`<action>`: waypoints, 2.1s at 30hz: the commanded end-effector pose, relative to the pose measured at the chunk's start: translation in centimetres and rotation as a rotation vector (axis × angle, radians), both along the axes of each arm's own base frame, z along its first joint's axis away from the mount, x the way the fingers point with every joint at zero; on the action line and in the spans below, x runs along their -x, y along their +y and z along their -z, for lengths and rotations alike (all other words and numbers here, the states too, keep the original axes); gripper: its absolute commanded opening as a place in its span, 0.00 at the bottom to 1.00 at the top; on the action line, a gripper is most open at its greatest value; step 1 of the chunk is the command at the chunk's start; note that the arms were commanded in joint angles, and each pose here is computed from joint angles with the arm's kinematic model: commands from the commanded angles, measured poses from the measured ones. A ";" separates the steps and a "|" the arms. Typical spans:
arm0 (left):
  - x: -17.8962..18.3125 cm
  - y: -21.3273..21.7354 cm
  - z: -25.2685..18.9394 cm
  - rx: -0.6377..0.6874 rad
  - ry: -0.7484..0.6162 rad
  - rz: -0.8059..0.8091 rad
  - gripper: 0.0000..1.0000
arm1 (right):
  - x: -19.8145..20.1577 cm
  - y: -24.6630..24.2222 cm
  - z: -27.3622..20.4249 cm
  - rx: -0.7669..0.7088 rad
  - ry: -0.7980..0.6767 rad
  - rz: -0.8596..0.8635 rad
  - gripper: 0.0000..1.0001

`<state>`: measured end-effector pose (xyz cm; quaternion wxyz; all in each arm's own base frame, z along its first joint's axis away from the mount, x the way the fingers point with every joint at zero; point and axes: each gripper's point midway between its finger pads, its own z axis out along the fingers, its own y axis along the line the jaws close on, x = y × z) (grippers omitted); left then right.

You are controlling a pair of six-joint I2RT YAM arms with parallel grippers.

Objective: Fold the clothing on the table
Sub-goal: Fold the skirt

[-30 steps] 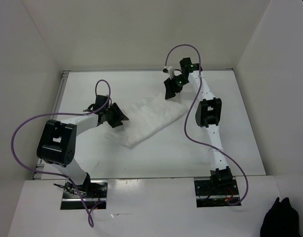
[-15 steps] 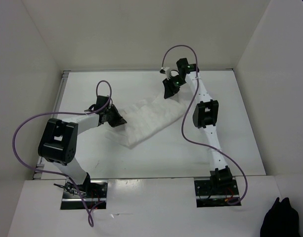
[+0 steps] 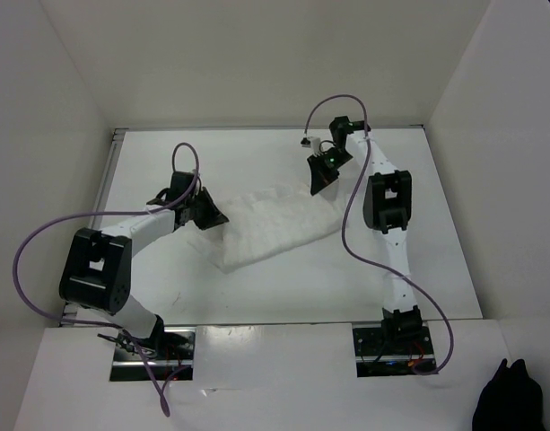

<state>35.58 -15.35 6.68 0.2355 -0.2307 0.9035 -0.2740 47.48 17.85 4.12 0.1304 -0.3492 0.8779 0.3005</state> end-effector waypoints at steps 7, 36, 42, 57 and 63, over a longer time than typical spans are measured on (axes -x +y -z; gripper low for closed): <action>4.5 -1.7 -3.3 0.015 -0.012 0.129 0.00 | 11.2 -2.5 -2.4 0.061 -0.025 0.004 0.00; 4.3 -1.3 -14.7 -0.043 -0.347 0.129 0.00 | 8.2 0.0 -17.0 -0.327 -0.444 0.197 0.00; -1.1 -0.1 -16.3 -0.057 -0.375 0.053 0.00 | 1.9 0.8 -20.6 -0.403 -0.506 0.340 0.00; -7.0 0.0 -3.3 -0.041 -0.062 0.016 0.06 | -5.1 -0.8 -6.2 -0.223 -0.295 0.482 0.00; -6.0 0.2 -7.6 -0.044 -0.153 0.004 0.06 | -1.5 -2.6 -9.3 -0.256 -0.402 0.369 0.00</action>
